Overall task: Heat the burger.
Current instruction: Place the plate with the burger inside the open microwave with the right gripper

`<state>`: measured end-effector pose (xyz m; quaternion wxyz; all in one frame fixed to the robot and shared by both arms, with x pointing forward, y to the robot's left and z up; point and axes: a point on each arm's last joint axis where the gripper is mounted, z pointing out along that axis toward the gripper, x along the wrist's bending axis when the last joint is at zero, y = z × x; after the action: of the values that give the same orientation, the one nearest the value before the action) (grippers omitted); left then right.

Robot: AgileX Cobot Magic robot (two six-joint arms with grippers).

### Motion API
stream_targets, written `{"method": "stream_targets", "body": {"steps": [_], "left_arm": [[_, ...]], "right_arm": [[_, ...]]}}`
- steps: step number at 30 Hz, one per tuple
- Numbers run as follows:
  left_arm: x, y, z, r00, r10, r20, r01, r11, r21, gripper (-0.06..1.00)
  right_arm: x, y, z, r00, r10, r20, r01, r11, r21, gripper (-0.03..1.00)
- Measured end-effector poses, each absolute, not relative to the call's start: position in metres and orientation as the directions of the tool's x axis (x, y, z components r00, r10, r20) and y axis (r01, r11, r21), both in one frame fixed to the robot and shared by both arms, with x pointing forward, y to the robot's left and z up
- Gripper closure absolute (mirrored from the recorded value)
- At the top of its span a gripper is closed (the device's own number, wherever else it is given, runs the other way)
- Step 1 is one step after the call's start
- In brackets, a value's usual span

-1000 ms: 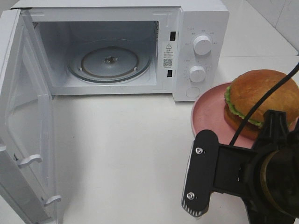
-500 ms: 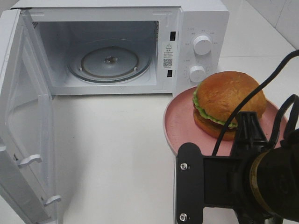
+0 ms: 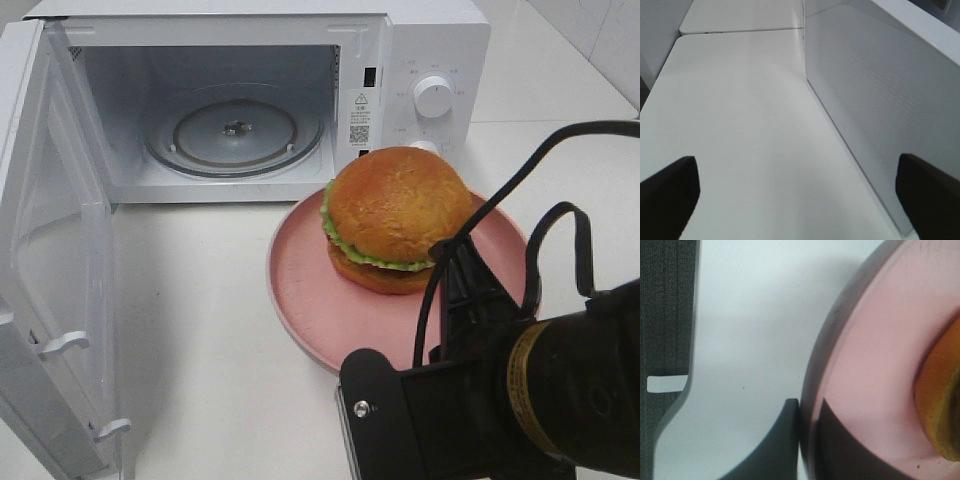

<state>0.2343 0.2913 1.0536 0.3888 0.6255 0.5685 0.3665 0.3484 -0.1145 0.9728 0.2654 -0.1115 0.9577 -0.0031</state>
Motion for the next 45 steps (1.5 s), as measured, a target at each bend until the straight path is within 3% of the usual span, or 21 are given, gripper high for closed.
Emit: {"method": "stream_targets", "body": {"steps": [18,31,45], "left_arm": [[0.234,0.291,1.054,0.085,0.996,0.016,0.426,-0.051,0.903,-0.05],[0.234,0.291,1.054,0.085,0.996,0.016,0.426,-0.051,0.903,-0.05],[0.234,0.291,1.054,0.085,0.996,0.016,0.426,-0.051,0.903,-0.05]], "right_arm": [[0.384,-0.125,0.972,-0.786,-0.335,-0.519,-0.351,0.934,-0.071,0.92],[0.407,-0.146,0.971,-0.808,-0.399,-0.434,-0.412,0.909,-0.070,0.92],[0.420,-0.143,0.977,-0.760,-0.489,-0.428,-0.545,0.838,0.010,0.92]]}}
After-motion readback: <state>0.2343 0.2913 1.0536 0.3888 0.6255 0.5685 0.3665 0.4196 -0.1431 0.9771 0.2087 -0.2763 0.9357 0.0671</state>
